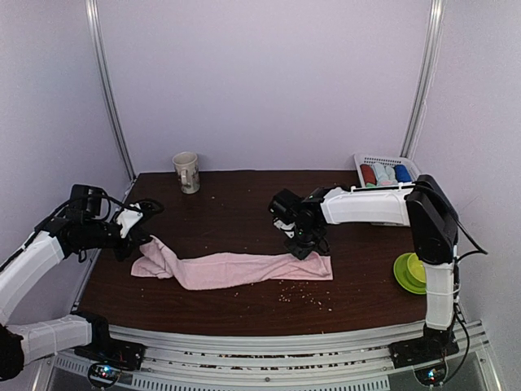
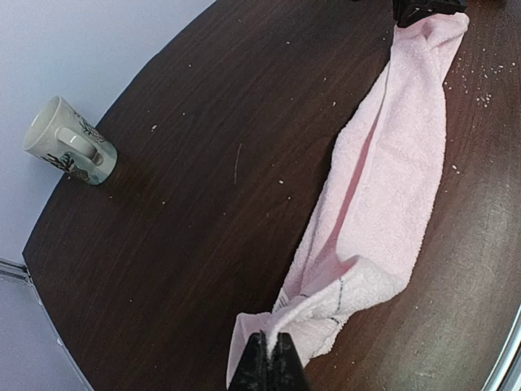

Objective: Roll the towels
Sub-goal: Flatten out the towel at the center of the board.

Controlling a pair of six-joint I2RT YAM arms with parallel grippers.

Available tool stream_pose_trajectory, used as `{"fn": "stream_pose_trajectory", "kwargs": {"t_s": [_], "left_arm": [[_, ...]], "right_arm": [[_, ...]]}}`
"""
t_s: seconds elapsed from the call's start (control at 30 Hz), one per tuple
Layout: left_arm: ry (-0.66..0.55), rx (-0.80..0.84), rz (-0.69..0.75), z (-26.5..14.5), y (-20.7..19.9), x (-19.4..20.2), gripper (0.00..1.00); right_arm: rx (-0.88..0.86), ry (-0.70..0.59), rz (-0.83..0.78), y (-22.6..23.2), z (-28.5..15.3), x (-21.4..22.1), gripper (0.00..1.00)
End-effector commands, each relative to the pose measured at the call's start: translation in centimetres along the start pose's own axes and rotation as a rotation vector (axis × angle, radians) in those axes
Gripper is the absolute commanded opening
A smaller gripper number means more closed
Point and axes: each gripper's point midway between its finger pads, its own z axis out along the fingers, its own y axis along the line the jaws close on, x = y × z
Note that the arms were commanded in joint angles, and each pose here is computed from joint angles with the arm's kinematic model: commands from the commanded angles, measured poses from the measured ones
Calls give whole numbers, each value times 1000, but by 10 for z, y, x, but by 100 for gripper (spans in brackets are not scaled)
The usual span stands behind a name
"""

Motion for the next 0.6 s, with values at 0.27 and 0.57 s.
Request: {"fn": "stream_pose_trajectory", "kwargs": {"t_s": [0.27,0.57], "left_arm": [[-25,-35,10,-1,8,-6,0],[-32,-256,4,-28,64,-41,0]], "right_arm": [[43,-37,17,-8,-15,-8,0],[79,-351,230,-70,-94,-42,0]]}}
